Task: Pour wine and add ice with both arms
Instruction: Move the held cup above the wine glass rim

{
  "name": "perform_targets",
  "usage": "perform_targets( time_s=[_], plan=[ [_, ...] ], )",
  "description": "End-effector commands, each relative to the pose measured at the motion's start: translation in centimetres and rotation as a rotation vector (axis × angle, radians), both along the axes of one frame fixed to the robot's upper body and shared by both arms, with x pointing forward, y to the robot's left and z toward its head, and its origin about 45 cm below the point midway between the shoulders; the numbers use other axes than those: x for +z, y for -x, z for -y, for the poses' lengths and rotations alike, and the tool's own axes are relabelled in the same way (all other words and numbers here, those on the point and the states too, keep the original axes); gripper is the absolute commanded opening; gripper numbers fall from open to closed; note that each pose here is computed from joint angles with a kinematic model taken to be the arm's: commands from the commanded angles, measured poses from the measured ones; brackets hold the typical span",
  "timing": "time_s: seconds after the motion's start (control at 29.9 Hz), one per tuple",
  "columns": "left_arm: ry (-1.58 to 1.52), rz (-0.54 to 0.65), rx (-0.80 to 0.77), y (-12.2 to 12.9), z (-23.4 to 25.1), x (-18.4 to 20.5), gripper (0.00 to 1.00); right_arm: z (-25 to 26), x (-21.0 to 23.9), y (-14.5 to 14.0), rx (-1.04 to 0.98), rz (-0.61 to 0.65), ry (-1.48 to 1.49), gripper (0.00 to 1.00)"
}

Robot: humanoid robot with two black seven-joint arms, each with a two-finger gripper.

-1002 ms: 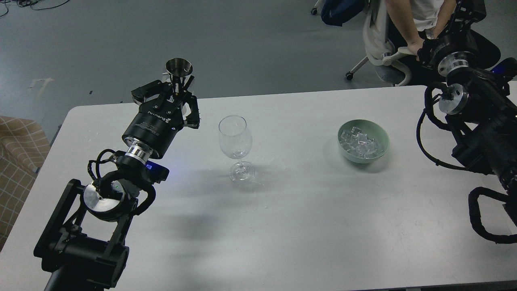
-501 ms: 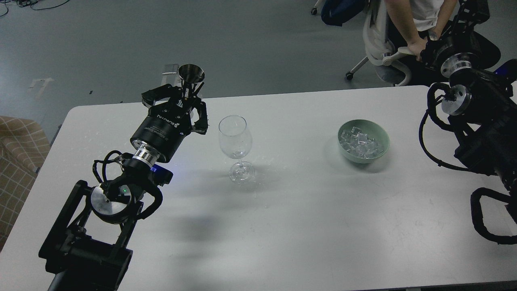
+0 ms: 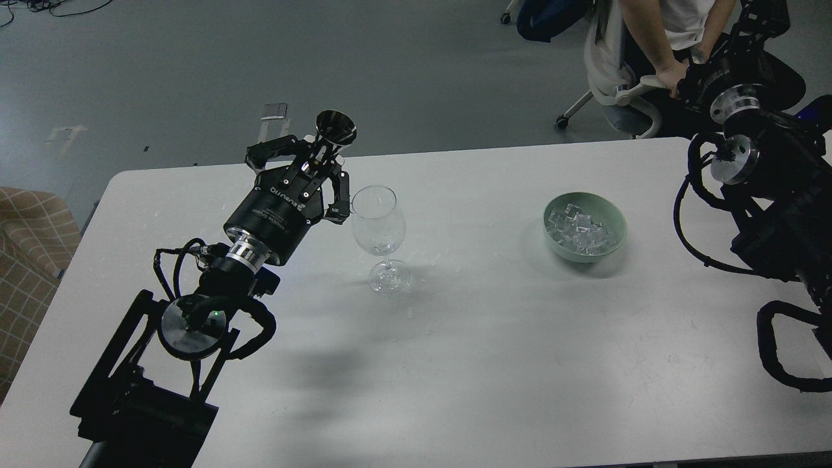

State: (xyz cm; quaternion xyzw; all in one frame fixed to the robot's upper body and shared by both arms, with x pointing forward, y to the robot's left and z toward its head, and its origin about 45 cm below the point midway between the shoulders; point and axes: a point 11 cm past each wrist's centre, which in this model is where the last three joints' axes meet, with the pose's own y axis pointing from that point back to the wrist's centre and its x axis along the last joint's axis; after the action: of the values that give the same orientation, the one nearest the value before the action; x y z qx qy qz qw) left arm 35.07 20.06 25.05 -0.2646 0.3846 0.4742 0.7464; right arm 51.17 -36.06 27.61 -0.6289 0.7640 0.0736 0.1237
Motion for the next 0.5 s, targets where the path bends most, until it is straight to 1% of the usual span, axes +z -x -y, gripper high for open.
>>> perform_targets(
  time_s=[0.0,0.13,0.47],
  plan=[
    [-0.056,-0.003,-0.007,0.2,-0.1,-0.7,0.21,0.2,0.0,0.0,-0.004,0.002,0.001,1.00],
    [-0.096,0.004,-0.033,0.4,0.9,-0.9,0.21,0.5,0.2,0.1,-0.009,0.003,0.004,1.00],
    [-0.147,0.016,-0.031,0.2,0.9,-1.1,0.21,0.6,0.2,0.1,-0.010,0.003,0.003,1.00]
  ],
)
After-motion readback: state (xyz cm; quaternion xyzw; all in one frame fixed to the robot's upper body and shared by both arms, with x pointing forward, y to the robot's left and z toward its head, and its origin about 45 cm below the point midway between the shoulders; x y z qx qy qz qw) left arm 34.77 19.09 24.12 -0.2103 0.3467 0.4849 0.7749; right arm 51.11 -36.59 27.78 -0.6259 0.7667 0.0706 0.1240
